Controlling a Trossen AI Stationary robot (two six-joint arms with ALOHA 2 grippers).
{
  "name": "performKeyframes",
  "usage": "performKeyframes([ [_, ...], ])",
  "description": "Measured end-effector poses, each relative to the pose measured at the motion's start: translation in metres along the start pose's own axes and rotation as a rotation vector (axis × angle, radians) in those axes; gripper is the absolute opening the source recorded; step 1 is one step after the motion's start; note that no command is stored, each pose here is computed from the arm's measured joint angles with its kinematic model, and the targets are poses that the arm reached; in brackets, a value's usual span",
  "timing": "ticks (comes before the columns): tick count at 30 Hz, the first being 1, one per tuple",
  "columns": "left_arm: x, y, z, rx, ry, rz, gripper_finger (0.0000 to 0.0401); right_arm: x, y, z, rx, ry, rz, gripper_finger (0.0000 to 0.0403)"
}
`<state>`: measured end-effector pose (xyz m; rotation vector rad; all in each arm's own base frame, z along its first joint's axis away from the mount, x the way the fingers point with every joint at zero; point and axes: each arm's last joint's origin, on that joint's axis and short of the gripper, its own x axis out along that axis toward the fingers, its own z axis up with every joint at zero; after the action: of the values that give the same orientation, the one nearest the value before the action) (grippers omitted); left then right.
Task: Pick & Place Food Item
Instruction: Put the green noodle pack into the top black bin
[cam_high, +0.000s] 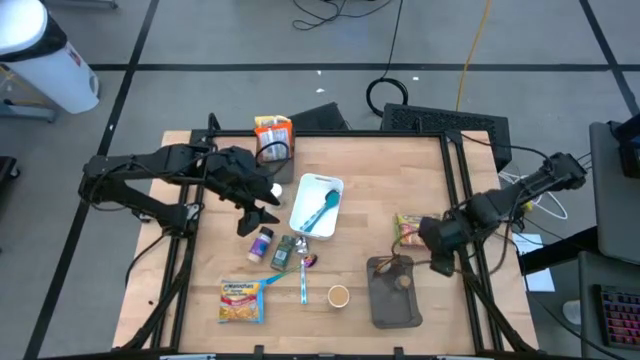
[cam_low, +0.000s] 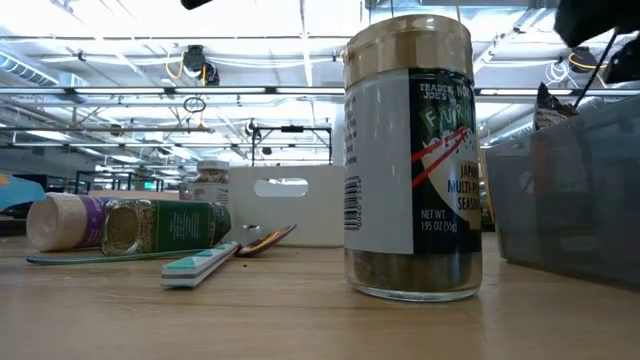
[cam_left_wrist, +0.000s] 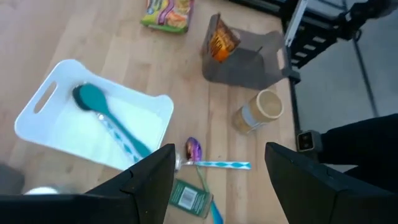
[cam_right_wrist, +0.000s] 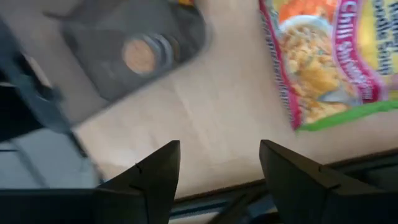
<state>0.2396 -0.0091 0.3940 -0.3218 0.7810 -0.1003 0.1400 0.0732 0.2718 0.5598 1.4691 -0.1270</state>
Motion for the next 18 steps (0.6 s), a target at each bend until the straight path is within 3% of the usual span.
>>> performKeyframes([
  [10,-0.002,0.001,-0.018,-0.098,0.121,0.196,0.0255,0.027,0.006,-0.038,-0.089,0.009,-0.272,0.0212],
  [18,0.000,-0.006,-0.014,-0.161,0.059,0.163,0.0255,0.052,0.013,-0.052,-0.208,-0.061,-0.470,0.0212],
])
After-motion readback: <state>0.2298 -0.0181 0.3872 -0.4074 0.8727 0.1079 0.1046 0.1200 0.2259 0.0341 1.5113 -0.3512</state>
